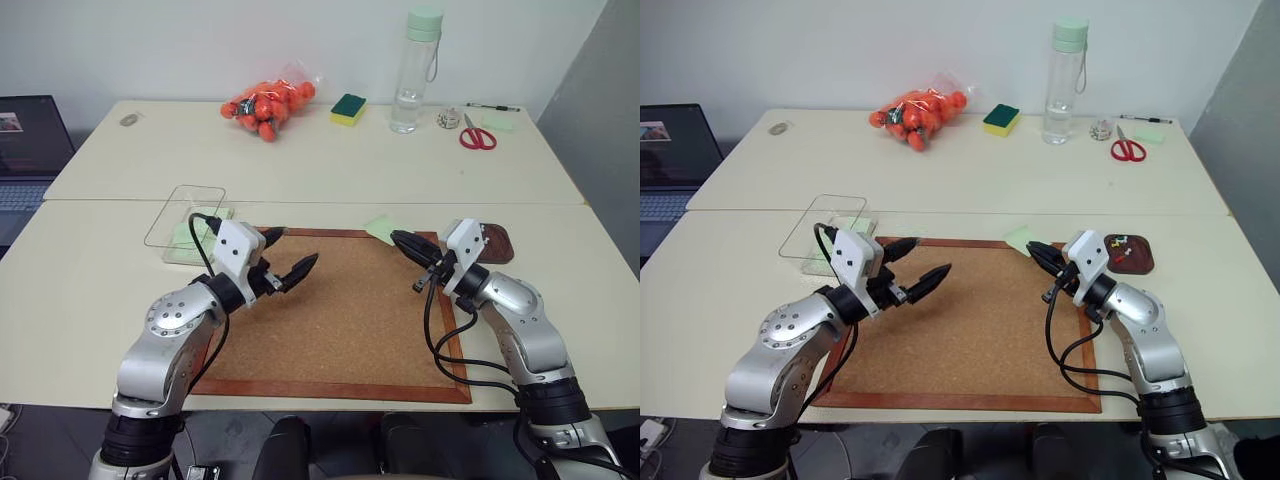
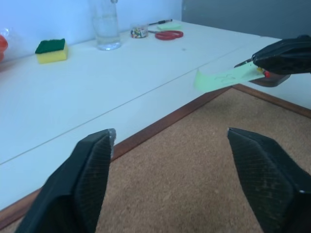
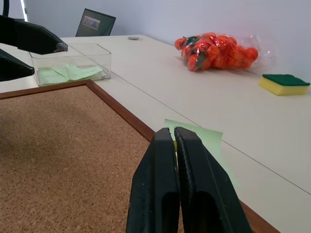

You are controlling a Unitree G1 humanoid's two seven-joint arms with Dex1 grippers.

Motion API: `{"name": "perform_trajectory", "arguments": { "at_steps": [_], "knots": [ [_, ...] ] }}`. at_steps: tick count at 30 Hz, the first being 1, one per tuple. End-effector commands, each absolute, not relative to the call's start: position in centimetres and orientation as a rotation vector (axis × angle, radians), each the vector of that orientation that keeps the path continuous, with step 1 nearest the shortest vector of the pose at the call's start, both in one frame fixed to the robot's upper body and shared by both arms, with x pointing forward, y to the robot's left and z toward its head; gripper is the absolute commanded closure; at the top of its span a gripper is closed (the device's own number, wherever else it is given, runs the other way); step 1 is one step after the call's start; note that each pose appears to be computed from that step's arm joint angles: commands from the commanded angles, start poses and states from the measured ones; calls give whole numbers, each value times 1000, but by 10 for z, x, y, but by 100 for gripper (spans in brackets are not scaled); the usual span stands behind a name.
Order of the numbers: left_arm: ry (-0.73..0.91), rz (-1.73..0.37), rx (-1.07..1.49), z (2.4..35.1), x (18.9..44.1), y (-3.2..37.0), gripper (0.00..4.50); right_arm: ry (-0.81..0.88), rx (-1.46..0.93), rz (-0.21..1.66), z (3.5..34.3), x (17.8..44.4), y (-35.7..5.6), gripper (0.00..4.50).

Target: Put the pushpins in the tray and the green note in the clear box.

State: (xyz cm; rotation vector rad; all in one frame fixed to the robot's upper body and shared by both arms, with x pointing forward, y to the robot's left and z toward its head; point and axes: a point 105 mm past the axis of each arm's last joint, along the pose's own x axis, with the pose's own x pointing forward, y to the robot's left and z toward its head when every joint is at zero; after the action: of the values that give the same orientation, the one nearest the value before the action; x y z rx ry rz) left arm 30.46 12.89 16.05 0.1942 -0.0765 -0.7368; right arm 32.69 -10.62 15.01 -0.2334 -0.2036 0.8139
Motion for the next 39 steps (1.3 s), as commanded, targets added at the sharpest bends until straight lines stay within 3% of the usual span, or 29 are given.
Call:
{"name": "perform_trajectory", "arguments": {
  "at_steps": [1, 17, 31, 34, 39],
  "knots": [
    [-181, -777, 295, 177, 305, 120, 5, -285, -262, 827, 171, 324, -102, 450],
    [-426, -923, 822, 173, 333, 82, 5, -305, -228, 873, 187, 319, -92, 450],
    [-613, -984, 973, 175, 358, 34, 5, -320, -200, 916, 199, 308, -78, 450],
    [-649, -995, 998, 176, 358, 30, 45, -319, -192, 917, 199, 306, -76, 450],
    [-673, -1033, 1033, 172, 354, 26, 153, -314, -176, 912, 200, 306, -75, 450]
  ]
}}
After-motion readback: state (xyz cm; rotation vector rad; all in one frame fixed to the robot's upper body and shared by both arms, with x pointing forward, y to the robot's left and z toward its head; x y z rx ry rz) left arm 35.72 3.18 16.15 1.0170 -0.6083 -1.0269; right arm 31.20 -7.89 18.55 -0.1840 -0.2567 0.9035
